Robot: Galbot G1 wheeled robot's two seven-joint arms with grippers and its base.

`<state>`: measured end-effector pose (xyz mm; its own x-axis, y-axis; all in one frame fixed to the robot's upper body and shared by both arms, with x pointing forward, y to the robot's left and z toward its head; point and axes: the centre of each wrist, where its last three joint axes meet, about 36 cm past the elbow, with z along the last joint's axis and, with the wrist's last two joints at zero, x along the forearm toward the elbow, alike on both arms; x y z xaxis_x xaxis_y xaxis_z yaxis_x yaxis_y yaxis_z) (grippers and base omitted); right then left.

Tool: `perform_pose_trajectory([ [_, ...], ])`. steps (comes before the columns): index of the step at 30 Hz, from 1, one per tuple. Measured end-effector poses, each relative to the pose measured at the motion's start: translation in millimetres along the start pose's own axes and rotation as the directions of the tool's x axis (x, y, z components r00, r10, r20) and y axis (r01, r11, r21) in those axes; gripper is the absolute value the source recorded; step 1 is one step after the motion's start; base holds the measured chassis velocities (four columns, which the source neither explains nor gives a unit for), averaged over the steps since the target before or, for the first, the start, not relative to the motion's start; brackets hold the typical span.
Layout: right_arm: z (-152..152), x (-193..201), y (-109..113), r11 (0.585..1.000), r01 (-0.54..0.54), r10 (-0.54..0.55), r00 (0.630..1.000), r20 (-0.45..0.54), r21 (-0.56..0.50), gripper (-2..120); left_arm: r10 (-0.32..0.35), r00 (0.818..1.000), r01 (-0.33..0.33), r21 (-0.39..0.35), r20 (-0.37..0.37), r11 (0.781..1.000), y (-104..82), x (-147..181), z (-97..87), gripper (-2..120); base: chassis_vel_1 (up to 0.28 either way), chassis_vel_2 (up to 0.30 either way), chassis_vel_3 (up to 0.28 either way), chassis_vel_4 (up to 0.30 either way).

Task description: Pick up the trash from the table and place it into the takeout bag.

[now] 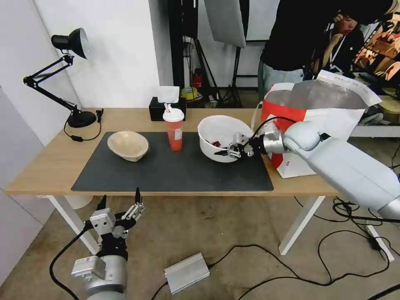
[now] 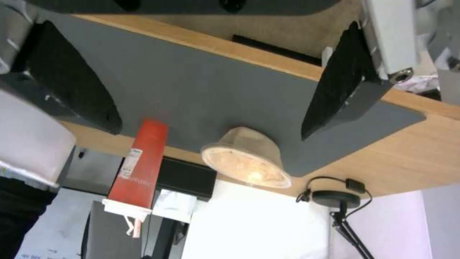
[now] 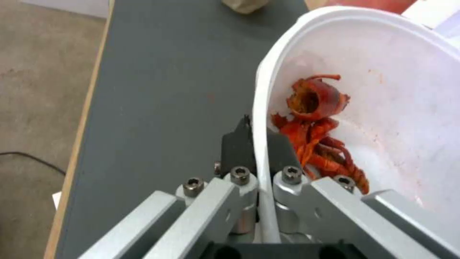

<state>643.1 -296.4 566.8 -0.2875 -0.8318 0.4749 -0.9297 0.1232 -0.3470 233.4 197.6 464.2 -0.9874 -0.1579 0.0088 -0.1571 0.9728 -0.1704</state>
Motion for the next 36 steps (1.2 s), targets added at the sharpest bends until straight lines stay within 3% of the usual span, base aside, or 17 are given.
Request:
perform_pose_trajectory([
  [18, -45, 19, -6, 0.998, -0.040, 0.034, 0.994, 0.108, 0.055, 0, 0.000, 1.000, 0.000, 0.004, 0.000, 1.000, -1.3, 2, -2.2, 100, 0.000, 0.000, 0.000, 0.000],
  [36, -91, 47, -44, 0.990, -0.099, 0.085, 0.987, 0.134, 0.097, 0, 0.003, 1.000, -0.003, 0.008, 0.007, 1.000, -2.9, 3, -3.4, 100, 0.000, 0.000, 0.000, 0.000],
])
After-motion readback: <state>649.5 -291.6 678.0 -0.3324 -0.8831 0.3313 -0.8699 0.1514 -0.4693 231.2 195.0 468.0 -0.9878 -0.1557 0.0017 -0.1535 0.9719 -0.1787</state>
